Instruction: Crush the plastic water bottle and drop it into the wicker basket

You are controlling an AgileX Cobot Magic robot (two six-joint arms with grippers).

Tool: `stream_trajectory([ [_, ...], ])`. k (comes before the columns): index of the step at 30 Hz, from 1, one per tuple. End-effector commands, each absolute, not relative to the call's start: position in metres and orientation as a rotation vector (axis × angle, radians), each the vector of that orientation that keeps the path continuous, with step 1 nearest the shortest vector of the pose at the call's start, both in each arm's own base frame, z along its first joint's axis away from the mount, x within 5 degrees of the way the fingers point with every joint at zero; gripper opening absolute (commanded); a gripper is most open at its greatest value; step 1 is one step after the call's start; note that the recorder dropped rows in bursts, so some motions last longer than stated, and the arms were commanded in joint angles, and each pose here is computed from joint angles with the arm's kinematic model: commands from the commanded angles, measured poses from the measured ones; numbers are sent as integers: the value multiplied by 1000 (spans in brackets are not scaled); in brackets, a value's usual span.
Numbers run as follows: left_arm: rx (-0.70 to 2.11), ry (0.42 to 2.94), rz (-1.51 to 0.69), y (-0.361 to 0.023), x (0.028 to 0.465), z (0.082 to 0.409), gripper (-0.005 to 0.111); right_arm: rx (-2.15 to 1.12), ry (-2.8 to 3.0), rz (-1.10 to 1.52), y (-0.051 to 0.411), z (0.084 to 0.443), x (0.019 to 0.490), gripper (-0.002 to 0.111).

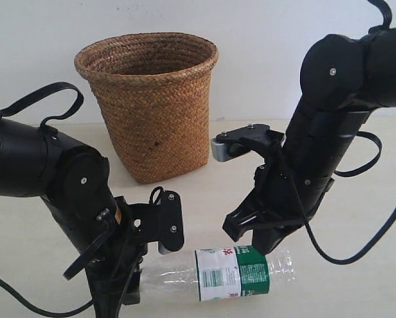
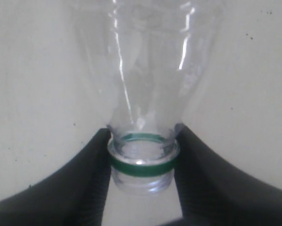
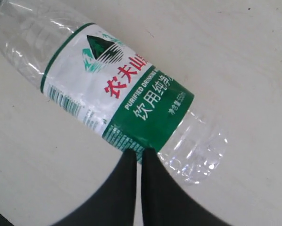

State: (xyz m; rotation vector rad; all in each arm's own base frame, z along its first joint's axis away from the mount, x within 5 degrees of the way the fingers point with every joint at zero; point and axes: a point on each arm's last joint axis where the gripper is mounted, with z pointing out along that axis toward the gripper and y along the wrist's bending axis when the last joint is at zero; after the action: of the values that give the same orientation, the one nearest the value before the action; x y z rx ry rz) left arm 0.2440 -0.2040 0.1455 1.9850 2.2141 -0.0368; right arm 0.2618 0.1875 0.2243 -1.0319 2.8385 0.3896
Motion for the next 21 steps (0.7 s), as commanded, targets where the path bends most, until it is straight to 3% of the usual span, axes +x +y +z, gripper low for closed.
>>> stream_trajectory([
  [1, 1967, 2235, -51, -204, 244, 149, 4, -1031, 2833, 379, 188, 226, 262, 0],
  [21, 2059, 2278, -62, -200, 239, 140, 4, -983, 2949, 395, 195, 194, 270, 0],
])
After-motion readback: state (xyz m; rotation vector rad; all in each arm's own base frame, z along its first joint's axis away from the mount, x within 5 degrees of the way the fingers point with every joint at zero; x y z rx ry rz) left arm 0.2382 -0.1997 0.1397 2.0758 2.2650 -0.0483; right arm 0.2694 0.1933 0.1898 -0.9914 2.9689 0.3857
